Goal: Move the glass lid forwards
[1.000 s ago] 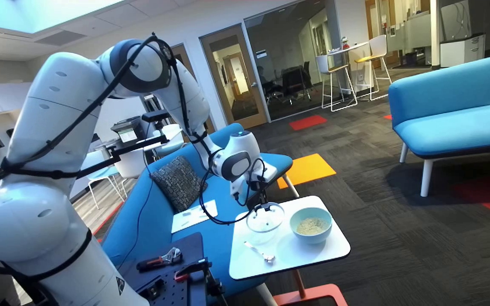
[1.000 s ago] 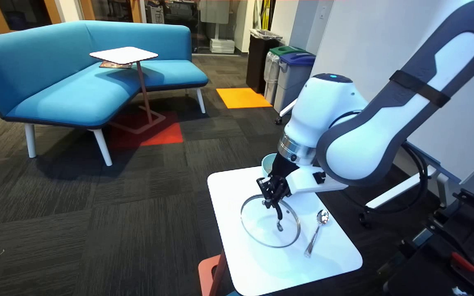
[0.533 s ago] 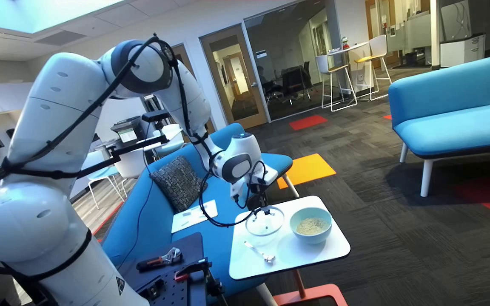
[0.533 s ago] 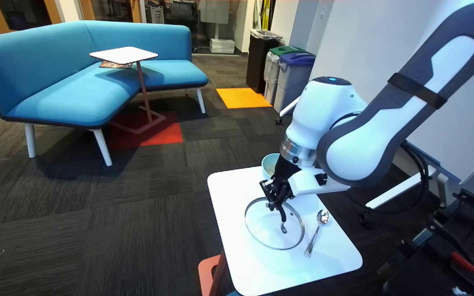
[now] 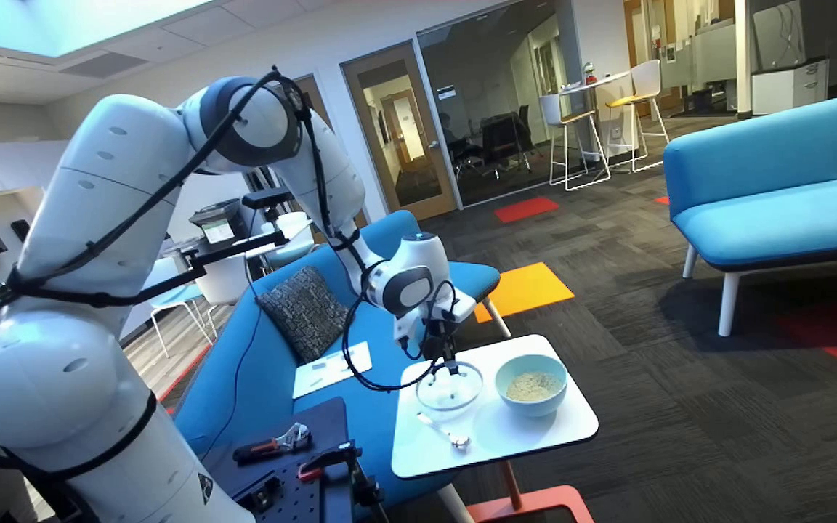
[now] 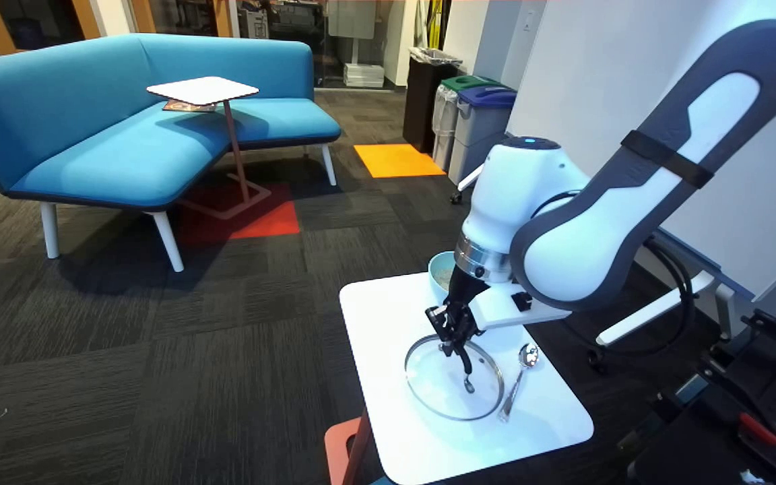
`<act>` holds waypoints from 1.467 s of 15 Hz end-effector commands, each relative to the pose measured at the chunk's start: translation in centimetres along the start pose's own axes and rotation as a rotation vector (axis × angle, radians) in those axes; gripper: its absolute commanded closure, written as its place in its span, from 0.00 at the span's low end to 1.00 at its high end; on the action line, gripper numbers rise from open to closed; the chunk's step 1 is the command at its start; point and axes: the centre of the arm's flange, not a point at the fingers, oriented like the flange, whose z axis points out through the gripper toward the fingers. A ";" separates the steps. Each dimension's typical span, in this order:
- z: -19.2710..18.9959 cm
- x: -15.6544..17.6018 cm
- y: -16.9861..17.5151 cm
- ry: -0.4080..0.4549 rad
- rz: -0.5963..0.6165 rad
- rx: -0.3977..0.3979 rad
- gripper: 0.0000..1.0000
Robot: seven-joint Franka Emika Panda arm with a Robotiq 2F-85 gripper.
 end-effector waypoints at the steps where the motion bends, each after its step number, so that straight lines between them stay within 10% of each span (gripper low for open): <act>1: -0.1 0.7 -1.2 -0.026 -0.013 -0.011 0.96; 12: 1.2 1.4 -2.5 -0.059 -0.023 -0.040 0.95; 14: 1.1 1.4 -2.6 -0.058 -0.029 -0.036 0.58; 22: -3.7 0.3 -0.1 -0.040 -0.062 -0.053 0.01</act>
